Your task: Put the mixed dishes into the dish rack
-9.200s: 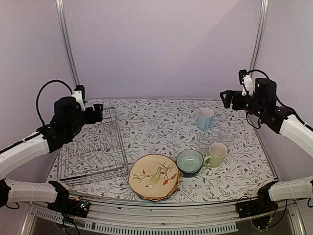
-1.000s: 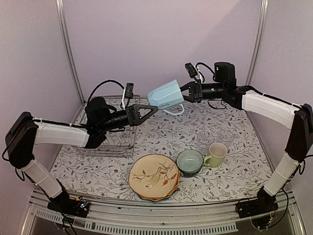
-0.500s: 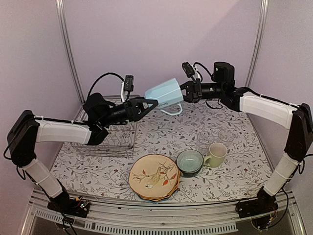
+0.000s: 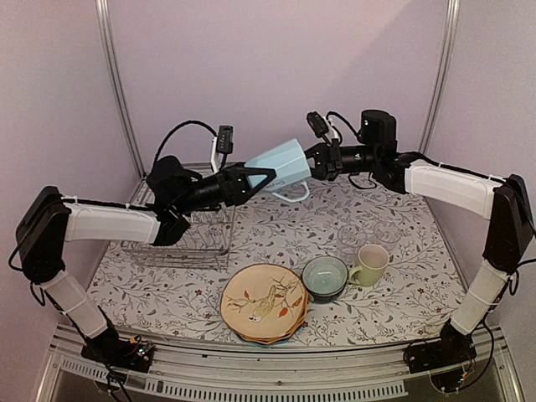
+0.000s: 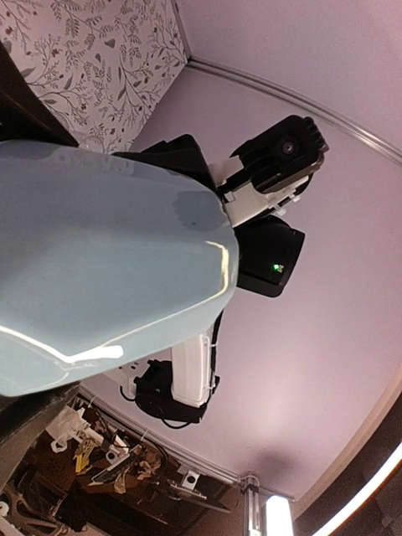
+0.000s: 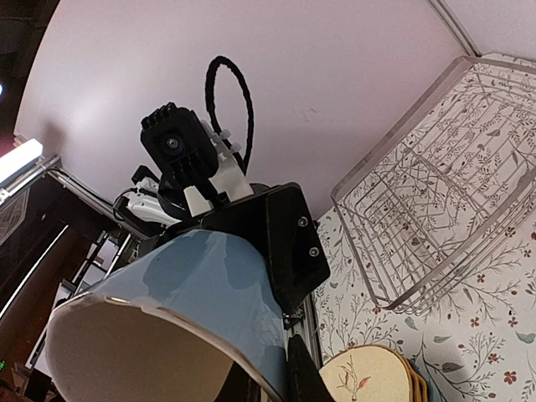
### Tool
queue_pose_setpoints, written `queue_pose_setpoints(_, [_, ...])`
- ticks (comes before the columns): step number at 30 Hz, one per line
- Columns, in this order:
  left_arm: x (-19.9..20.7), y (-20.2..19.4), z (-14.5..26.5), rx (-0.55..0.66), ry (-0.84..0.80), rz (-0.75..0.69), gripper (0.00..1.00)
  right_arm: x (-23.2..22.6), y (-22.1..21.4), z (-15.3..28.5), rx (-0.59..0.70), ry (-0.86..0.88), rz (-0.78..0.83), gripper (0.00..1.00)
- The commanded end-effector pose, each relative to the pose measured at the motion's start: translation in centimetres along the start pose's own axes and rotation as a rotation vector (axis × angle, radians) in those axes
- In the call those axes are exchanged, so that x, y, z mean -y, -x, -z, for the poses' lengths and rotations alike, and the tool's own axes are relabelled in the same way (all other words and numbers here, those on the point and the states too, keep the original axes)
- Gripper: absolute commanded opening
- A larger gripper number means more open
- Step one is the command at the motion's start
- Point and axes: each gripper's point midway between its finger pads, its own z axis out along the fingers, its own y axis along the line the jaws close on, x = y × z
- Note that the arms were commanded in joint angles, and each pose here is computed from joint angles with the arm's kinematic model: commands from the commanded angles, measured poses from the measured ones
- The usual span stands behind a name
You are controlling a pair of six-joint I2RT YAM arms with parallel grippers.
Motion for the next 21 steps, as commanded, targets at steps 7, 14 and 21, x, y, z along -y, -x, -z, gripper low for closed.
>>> queue_pose_setpoints(7, [-3.5,3.2,6.2,-0.029,0.353,-0.081,0.0,2.3,1.7,4.1,0.107,-0.111,-0.003,0.91])
queue_pose_setpoints(14, [-11.4,5.5,16.4,-0.245,1.045,-0.133,0.0,4.2,1.7,5.7,0.136,-0.273,0.045,0.97])
queue_pose_setpoints(21, [-15.4,10.1,23.3,-0.301,1.314,-0.121,0.0,5.7,0.4,5.8,0.124,-0.306,0.03,0.97])
